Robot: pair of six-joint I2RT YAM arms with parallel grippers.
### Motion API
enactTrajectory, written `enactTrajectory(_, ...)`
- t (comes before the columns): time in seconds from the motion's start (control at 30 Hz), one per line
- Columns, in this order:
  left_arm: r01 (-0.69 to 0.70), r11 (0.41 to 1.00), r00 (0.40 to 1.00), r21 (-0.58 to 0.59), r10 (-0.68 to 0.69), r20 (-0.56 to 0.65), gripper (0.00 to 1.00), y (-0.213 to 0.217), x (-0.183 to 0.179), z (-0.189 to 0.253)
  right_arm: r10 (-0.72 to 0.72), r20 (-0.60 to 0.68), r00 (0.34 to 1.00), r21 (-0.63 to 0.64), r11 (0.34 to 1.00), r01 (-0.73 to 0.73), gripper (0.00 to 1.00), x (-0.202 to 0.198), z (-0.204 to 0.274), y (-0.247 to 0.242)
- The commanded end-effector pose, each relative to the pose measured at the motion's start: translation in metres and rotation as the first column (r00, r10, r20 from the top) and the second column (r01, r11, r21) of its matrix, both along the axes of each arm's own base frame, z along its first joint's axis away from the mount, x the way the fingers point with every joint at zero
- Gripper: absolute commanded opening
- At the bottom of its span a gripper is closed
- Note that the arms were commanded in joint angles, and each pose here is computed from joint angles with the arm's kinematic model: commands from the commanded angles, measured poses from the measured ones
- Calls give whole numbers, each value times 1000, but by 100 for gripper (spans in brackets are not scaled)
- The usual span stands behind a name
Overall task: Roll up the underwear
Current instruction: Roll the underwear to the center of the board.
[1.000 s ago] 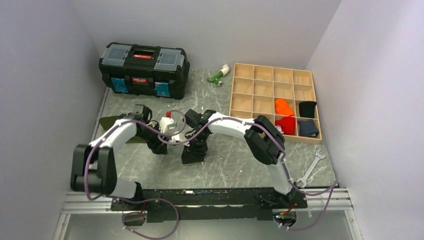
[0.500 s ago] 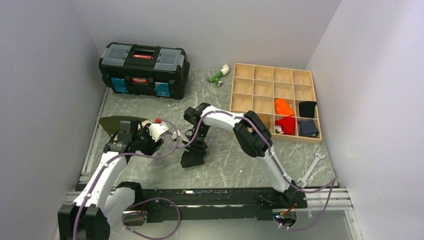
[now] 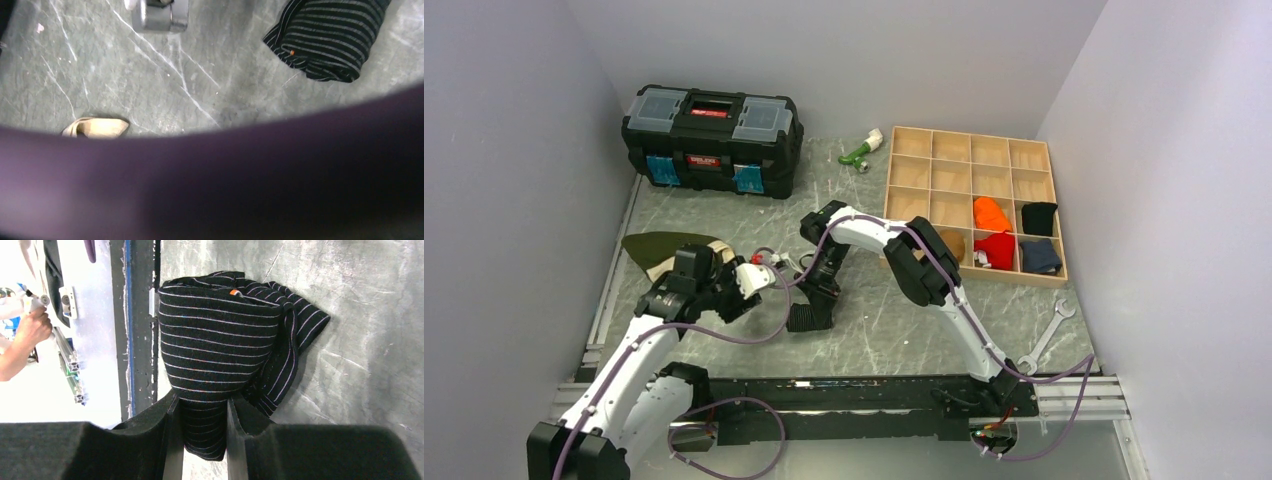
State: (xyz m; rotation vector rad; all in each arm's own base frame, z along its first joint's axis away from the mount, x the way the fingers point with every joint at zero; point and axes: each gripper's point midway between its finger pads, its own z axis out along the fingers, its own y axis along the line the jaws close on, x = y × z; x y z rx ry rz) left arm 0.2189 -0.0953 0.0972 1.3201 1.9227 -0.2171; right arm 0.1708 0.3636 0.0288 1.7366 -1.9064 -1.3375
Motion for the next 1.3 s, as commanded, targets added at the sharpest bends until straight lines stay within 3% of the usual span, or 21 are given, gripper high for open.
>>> enactTrajectory(0.0,-9,995,1000,96,7,22,62,16,-1,-17,53,61,997,-153,987,-43,0,5,-45,-28)
enactTrajectory(0.3,-138,984,988,114,129,80,62,36,14,-16,49,75,996,-157,987,-36,0,7,-46,-28)
enactTrajectory(0.77,-327,945,944,25,325,48,60,80,35,-12,45,90,995,-164,986,-30,0,8,-47,-30)
enactTrajectory(0.83,-360,933,933,4,360,30,62,88,38,-10,46,93,995,-165,986,-30,0,8,-47,-30)
enactTrajectory(0.97,-416,909,909,-35,417,6,76,104,43,-4,46,95,994,-165,986,-29,0,9,-48,-30)
enactTrajectory(1.13,-399,913,914,-87,403,42,76,107,42,8,45,97,994,-166,986,-29,0,9,-47,-30)
enactTrajectory(1.27,-254,961,962,-114,263,76,76,84,22,18,45,99,994,-166,986,-28,0,9,-47,-30)
